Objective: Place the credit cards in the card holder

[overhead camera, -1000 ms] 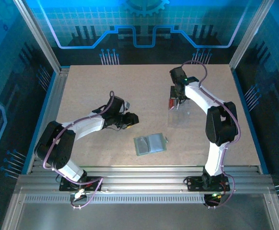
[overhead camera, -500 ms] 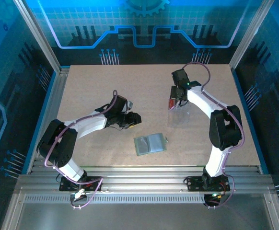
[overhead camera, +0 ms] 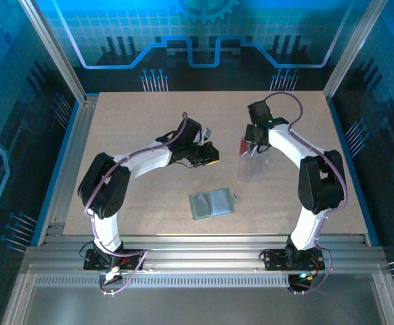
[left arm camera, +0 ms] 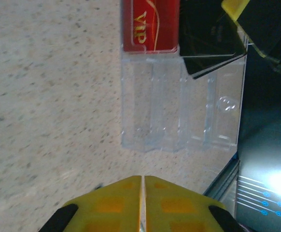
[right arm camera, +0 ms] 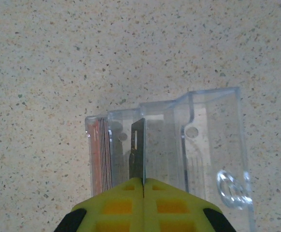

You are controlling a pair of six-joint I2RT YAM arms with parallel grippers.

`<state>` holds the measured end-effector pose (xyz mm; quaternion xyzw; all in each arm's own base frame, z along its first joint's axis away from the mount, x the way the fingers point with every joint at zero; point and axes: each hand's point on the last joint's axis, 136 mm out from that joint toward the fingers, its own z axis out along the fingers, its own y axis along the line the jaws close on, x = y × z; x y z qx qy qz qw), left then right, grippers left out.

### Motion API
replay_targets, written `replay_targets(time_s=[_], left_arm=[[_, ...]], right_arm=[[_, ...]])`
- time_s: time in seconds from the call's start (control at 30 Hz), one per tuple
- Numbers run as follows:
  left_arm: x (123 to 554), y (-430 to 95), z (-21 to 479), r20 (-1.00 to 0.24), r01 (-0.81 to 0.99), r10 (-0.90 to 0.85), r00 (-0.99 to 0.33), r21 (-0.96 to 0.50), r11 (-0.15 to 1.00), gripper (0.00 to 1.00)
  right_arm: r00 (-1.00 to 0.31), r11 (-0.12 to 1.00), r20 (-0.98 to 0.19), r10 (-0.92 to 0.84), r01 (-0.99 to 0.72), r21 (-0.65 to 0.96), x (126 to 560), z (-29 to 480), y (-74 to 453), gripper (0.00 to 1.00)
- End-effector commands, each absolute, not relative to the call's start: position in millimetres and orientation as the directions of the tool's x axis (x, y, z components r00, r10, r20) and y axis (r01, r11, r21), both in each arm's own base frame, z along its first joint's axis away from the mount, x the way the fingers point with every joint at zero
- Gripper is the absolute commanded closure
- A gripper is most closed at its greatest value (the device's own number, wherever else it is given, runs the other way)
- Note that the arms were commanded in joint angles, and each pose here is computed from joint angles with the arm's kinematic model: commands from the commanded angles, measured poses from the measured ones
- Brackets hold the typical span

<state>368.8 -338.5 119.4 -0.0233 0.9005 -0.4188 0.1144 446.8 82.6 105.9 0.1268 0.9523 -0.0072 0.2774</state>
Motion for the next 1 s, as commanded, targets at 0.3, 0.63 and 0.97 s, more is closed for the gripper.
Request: replay_targets(time_s=[0.3,0.63,0.97], left_arm=[[372.3,-354.0,113.6,-0.144,0.036,-0.120,-0.982,-0.776,0.630,0.89],[374.5,-346.2,120.5,-0.168,0.046,-0.128,-0.977,-0.763,0.644,0.88],[383.6,-347.6,122.2,-0.170,0.045,-0.135,-0.976,-0.767,0.640,0.88]], right_arm=[[-0.880,0.944,-0.353,0.318,0.258,0.208,423.7,65.9,111.4,1.00],[-0.907,0.919,-0.266,0.326,0.238,0.316,408.5,51.6,149.6,1.00],[-0.915,0.927,-0.273,0.297,0.208,0.312,401.4,57.0,169.5,1.00]])
